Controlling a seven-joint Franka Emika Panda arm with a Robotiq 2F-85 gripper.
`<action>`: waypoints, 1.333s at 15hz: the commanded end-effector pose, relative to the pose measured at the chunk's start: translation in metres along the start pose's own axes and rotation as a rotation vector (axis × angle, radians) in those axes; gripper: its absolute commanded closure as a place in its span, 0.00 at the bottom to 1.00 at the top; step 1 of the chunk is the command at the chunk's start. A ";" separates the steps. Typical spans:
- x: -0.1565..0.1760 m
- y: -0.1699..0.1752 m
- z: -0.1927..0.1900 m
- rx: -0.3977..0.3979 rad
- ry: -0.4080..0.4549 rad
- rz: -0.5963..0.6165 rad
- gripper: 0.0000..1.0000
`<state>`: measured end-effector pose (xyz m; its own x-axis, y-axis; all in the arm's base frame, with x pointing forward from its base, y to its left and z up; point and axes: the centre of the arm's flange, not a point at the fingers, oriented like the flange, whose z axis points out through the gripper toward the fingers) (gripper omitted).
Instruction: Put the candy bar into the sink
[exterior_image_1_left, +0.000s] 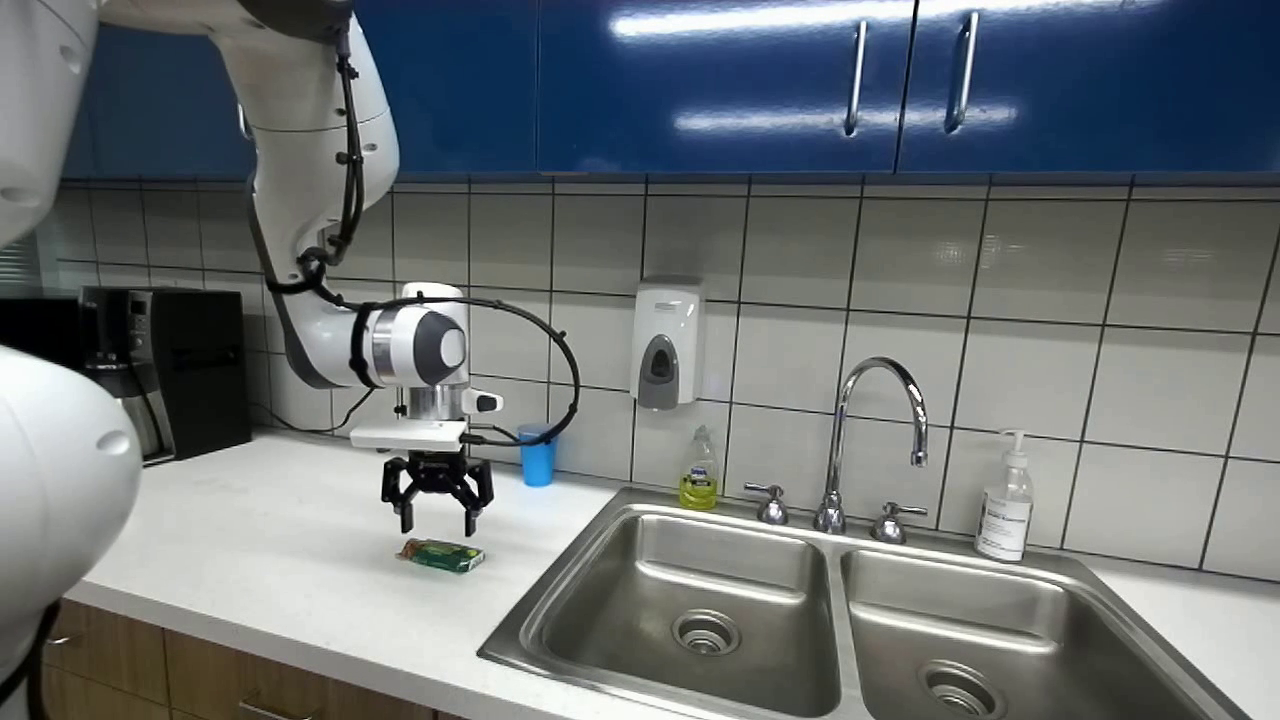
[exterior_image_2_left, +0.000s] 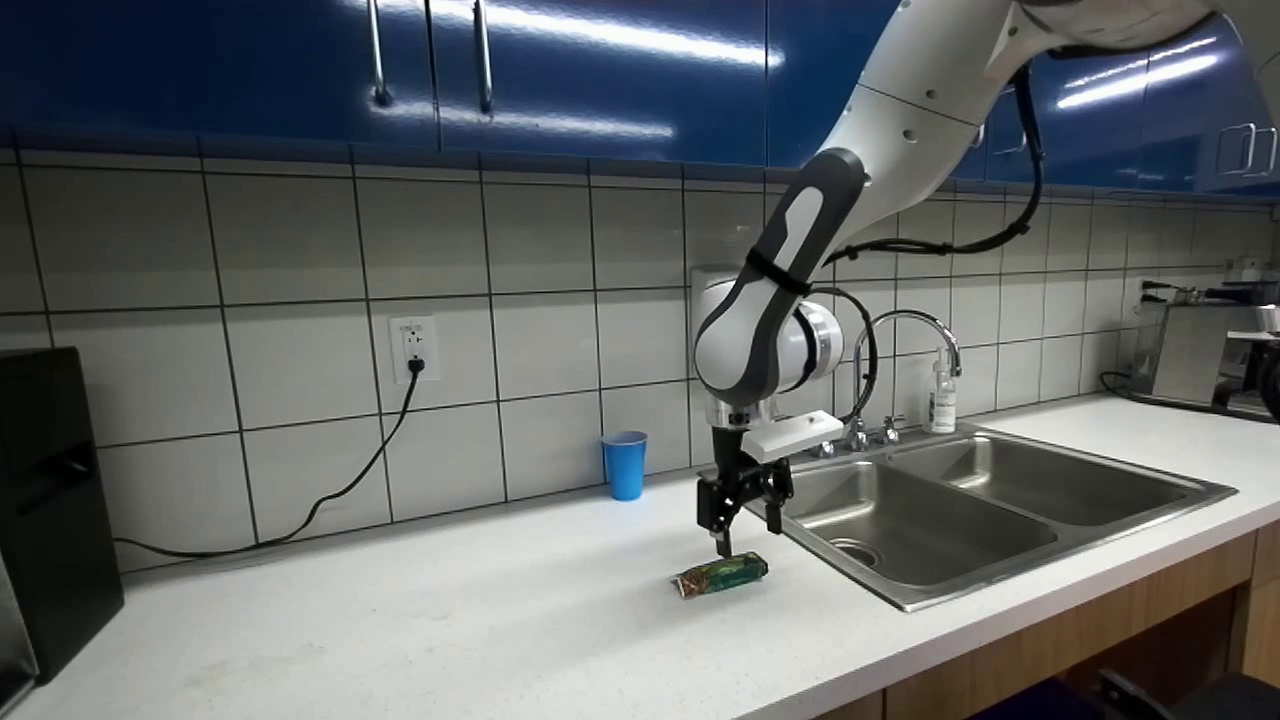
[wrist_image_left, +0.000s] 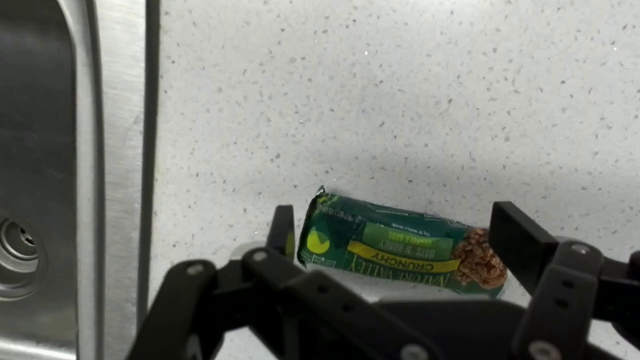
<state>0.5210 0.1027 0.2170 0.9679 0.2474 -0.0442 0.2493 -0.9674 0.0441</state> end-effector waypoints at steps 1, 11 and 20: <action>0.012 -0.009 0.004 0.000 0.019 0.050 0.00; 0.023 -0.008 0.019 0.000 0.014 0.126 0.00; 0.023 -0.001 0.019 0.001 0.009 0.126 0.00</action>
<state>0.5425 0.1085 0.1969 0.9918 0.1241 -0.0294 0.1255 -0.9909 0.0480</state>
